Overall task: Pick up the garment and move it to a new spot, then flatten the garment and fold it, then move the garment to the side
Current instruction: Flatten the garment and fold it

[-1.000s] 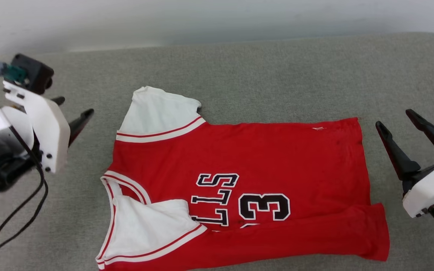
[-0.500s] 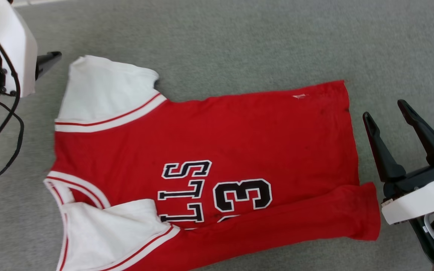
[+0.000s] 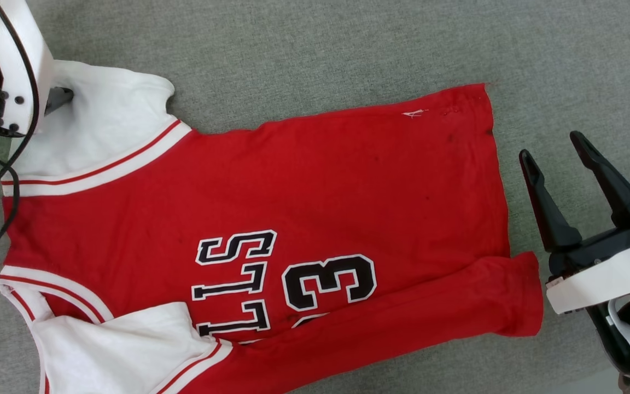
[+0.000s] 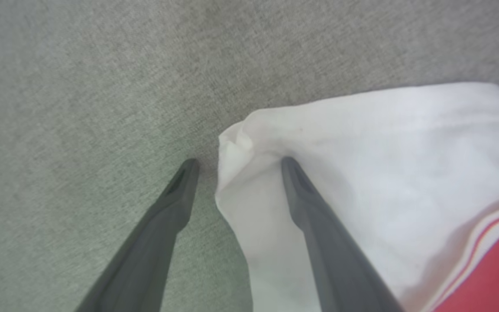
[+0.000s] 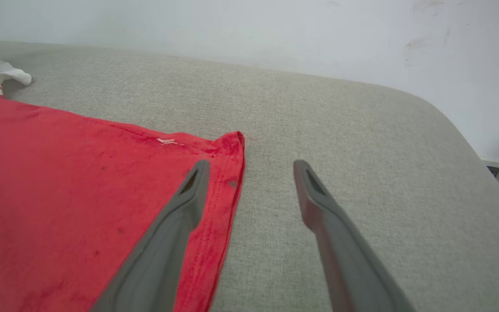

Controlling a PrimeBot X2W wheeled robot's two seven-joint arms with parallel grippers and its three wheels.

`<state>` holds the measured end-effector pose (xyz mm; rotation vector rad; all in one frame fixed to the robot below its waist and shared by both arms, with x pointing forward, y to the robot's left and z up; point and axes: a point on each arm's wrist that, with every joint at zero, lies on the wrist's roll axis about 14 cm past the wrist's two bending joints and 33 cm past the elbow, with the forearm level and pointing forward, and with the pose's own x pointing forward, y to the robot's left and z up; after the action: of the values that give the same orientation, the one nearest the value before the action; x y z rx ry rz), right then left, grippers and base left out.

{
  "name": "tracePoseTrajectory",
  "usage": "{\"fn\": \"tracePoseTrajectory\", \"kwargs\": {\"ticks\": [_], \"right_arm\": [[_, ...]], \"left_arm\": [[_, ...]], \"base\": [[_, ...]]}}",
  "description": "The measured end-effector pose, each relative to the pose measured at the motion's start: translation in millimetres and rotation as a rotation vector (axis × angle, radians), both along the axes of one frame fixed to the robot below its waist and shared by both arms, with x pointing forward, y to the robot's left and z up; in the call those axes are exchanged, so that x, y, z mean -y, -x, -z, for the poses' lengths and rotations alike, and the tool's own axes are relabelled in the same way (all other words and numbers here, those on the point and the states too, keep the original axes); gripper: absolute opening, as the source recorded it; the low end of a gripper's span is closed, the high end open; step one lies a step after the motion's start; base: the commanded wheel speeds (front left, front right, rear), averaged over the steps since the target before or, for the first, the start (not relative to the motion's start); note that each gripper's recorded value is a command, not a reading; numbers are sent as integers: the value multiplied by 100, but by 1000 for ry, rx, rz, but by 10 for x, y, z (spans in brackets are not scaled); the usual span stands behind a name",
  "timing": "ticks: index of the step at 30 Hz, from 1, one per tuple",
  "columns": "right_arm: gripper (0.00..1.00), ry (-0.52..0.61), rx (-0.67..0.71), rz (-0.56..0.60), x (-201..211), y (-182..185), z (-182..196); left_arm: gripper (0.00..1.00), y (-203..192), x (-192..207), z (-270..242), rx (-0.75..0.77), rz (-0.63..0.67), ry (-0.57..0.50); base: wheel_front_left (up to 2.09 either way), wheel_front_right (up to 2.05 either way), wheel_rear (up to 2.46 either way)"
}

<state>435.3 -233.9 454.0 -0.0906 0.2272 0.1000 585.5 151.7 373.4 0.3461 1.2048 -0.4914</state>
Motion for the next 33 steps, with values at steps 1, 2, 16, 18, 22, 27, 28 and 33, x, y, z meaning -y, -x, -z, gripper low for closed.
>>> {"fn": "tracePoseTrajectory", "kwargs": {"ticks": [1, 2, 16, 18, 22, 27, 28, 33], "right_arm": [[100, 1, -1, 1, 7, -8, 4], [100, 1, 0, 2, 14, -19, 2], [100, 227, -106, -150, 78, -345, -414], [100, 269, -180, -194, 49, -390, -410], [100, 320, -402, -258, 2, -430, -237], [100, 350, -619, -310, -79, -486, -71], [100, 348, -658, -318, -105, -497, -23], [100, 357, -802, -343, -201, -579, 251]], "left_arm": [[100, 5, 3, 12, -5, 3, 1], [41, 12, 1, 17, -8, 7, -1], [0, 121, 159, -572, 164, 80, 78], [0, 163, 141, -660, 184, 86, 81], [0, 227, 117, -797, 223, 96, 93], [0, 277, 107, -868, 256, 111, 106], [0, 282, 99, -864, 258, 112, 106], [0, 272, 95, -813, 266, 120, 117]], "base": [[0, 0, 0], [0, 0, 0], [0, 0, 0], [0, 0, 0], [0, 0, 0], [0, 0, 0], [0, 0, 0], [0, 0, 0]]}}
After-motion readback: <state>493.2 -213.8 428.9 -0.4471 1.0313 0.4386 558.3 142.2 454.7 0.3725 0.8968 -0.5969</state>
